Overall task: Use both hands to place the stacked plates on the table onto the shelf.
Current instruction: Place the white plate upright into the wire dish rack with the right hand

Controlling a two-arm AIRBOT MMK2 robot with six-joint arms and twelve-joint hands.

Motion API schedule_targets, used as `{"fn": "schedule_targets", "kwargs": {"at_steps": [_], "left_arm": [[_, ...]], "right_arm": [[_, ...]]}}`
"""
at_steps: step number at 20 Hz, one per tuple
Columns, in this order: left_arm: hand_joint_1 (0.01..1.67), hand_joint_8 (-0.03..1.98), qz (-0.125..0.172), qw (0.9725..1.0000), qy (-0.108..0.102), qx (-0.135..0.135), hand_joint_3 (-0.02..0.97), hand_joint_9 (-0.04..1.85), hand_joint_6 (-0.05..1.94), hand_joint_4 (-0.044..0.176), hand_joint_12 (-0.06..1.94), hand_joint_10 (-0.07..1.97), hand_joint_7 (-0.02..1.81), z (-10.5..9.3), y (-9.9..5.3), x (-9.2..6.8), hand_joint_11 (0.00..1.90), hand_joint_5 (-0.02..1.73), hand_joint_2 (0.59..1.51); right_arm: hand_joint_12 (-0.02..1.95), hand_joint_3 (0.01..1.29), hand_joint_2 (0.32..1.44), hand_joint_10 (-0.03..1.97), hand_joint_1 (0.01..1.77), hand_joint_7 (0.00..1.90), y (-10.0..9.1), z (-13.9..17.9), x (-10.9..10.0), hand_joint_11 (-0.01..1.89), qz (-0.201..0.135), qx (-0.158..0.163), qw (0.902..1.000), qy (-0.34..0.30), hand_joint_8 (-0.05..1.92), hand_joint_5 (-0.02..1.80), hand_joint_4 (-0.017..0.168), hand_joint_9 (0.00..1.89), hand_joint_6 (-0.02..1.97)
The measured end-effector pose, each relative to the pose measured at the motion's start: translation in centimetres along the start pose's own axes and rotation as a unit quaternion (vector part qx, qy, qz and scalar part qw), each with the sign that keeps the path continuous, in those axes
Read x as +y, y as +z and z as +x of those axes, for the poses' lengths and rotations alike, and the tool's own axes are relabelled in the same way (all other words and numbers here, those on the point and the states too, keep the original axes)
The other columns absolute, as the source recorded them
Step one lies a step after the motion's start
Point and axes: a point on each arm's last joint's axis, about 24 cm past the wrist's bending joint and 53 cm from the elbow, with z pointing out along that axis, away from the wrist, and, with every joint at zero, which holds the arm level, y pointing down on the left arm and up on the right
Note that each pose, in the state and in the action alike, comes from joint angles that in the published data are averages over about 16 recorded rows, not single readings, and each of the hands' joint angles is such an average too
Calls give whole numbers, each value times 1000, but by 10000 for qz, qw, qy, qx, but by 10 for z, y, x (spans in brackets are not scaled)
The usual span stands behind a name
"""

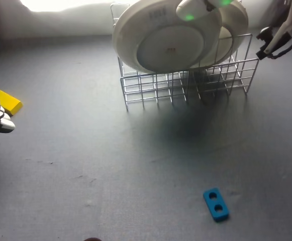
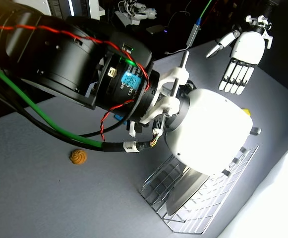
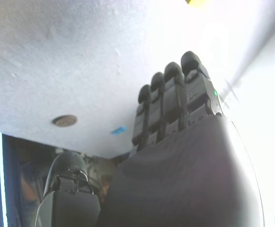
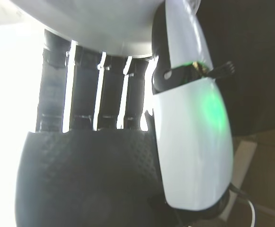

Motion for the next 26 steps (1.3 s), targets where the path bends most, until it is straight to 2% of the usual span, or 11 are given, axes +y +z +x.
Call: {"fn": "schedule_targets", "kwargs": {"at_steps": [17, 19, 26], "left_arm": [[23, 0, 41, 10000, 50, 19, 17, 108, 13, -1, 129, 17, 148, 0, 2, -3, 17, 142, 1107], [23, 0, 50, 10000, 57, 23, 17, 106, 12, -1, 124, 17, 146, 1, 2, -4, 17, 139, 1106], [23, 0, 92, 9999, 79, 34, 17, 94, 13, -1, 103, 17, 140, 1, 3, -7, 17, 140, 1106]], "right_arm": [[1331, 13, 1011, 440, 1258, 1078, 10, 5, -26, 692, 197, -14, 9996, -206, 811, 951, -3, 1120, 857], [1339, 13, 1012, 433, 1245, 1077, 11, 6, -28, 682, 201, -24, 9995, -225, 745, 951, -4, 1107, 825], [1317, 12, 1013, 340, 1163, 1115, 12, 4, -31, 641, 180, -88, 9994, -281, 381, 975, -3, 1084, 472]]}}
